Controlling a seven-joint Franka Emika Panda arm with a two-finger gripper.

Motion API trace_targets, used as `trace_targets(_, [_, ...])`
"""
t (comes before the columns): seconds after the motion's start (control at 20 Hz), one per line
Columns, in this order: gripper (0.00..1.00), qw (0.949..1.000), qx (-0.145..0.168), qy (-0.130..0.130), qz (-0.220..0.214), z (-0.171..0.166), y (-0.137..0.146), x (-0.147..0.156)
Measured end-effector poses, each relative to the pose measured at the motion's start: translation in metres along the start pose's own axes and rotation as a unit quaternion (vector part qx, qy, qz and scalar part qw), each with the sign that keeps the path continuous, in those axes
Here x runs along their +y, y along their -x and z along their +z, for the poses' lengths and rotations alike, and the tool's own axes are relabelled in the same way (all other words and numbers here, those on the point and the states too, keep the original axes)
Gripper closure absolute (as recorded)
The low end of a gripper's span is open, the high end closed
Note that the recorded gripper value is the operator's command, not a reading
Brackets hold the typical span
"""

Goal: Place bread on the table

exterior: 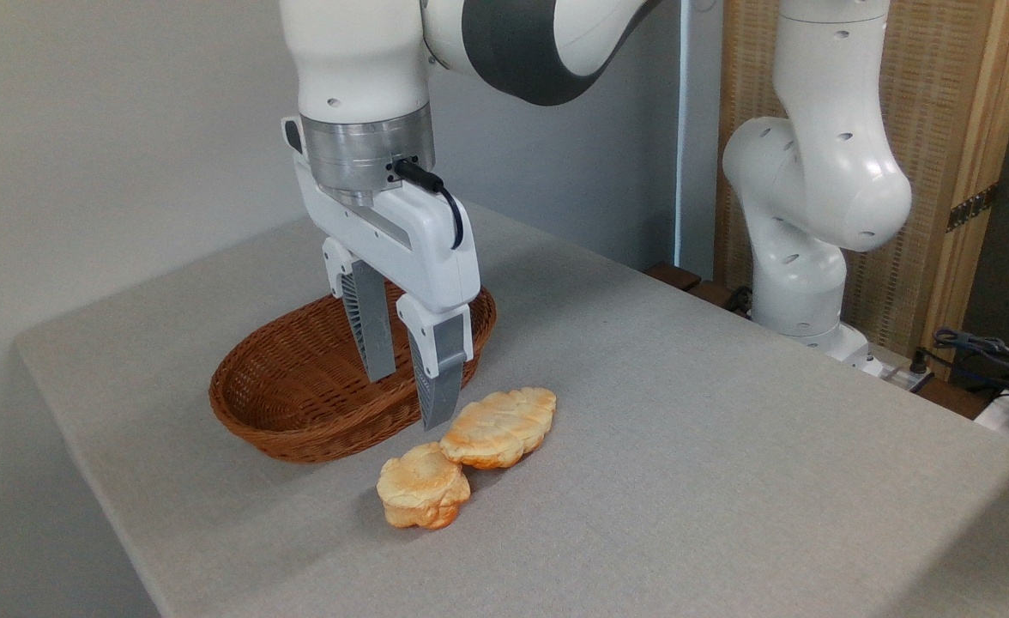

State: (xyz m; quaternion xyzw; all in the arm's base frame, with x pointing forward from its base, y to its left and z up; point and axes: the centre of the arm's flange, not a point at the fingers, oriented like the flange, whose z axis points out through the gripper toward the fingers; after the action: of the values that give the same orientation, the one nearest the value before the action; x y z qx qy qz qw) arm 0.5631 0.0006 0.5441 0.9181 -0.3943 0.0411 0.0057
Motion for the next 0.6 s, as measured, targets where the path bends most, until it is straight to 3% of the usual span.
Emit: trace_targets(0.6, [0.0,1.0,-0.003,0.002,-0.002,0.0031,0.0008,-0.0016])
